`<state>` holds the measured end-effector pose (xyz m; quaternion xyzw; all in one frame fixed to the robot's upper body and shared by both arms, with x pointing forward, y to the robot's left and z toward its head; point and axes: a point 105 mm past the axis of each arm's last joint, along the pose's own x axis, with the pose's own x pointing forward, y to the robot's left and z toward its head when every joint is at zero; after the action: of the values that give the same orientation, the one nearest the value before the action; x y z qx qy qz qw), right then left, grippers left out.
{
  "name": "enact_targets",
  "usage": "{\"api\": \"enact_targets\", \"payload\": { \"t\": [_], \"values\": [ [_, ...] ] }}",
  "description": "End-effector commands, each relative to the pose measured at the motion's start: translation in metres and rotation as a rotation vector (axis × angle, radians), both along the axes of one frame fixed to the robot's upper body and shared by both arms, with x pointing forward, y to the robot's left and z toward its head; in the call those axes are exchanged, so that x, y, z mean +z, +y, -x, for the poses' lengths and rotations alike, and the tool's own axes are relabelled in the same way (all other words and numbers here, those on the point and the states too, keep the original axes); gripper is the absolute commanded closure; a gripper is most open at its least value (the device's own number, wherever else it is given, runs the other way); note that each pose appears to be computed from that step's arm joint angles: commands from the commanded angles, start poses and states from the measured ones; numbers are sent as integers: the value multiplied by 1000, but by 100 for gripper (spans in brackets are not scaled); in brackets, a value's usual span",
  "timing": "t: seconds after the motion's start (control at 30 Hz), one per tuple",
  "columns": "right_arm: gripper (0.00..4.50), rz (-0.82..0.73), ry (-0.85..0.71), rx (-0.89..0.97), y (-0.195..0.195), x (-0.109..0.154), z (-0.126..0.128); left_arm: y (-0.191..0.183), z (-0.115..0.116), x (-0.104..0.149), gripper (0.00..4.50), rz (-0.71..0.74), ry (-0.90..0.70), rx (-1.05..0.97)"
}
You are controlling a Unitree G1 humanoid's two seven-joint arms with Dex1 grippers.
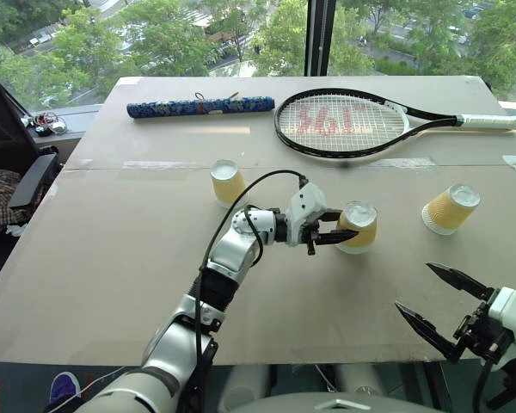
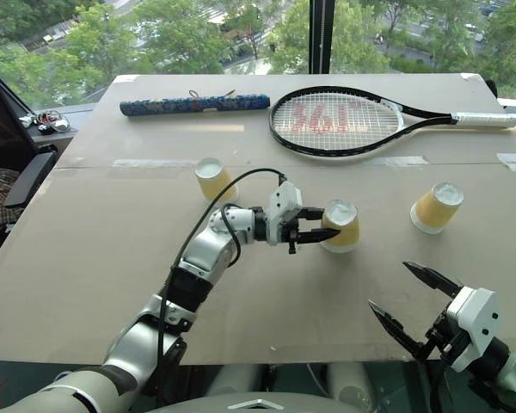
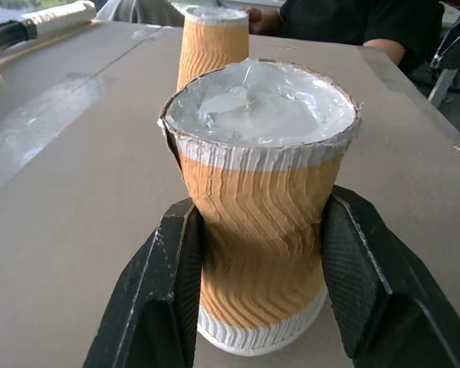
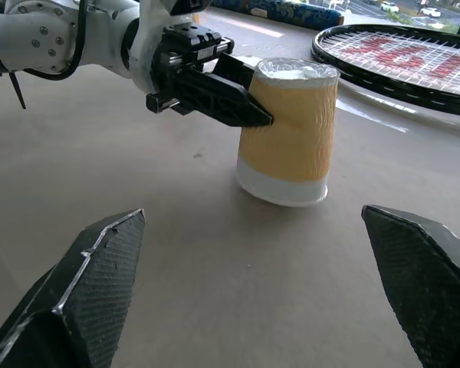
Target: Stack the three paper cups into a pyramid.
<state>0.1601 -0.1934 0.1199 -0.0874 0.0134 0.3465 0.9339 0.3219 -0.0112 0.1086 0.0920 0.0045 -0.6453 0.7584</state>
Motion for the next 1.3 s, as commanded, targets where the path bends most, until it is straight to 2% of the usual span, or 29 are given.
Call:
{"api": "enact_targets", "payload": {
  "t": [0.03, 0.17, 0.23, 0.27, 0.37, 0.4, 0.47, 0.53, 0.6, 0.7, 0.77, 0.9, 0.93, 1.13, 1.3],
  "values": [
    [0, 18, -55, -12, 2, 13, 3, -2, -4, 7, 278, -14, -52, 9],
    [0, 19, -55, -21, 2, 13, 3, 2, -5, 3, 278, -45, -40, 5],
    [0, 18, -56, -22, 2, 14, 2, 4, -8, 6, 186, -38, -30, 25],
    [0, 18, -56, -22, 2, 14, 2, 5, -8, 8, 153, -32, -24, 25],
    [0, 18, -58, -19, 2, 14, 1, 13, -5, 26, 18, 33, -38, 43],
    [0, 18, -61, -15, 2, 15, 0, 21, -2, 37, 4, 69, -43, 58],
    [0, 18, -65, -10, 2, 15, -2, 30, 3, 48, 4, 101, -44, 74],
    [0, 9, -79, 11, 5, 18, -5, 57, 11, 56, 4, 128, -36, 132],
    [0, 0, -103, 42, 11, 23, -11, 95, 16, 62, 4, 173, -9, 275],
    [0, -10, -124, 69, 18, 26, -18, 140, 19, 57, 4, 165, -8, 475],
    [0, -16, -128, 79, 20, 27, -21, 156, 21, 54, 4, 159, -18, 561],
    [0, -30, -129, 117, 28, 25, -26, 220, 6, 46, 4, 132, -40, 928],
    [0, -35, -128, 124, 28, 25, -27, 228, 2, 46, 4, 124, -45, 968],
    [0, -37, -122, 133, 25, 19, -29, 226, -21, 47, 4, 65, -59, 948],
    [0, -31, -120, 115, 19, 16, -24, 211, -38, 50, 4, 85, -52, 876]
  ]
}}
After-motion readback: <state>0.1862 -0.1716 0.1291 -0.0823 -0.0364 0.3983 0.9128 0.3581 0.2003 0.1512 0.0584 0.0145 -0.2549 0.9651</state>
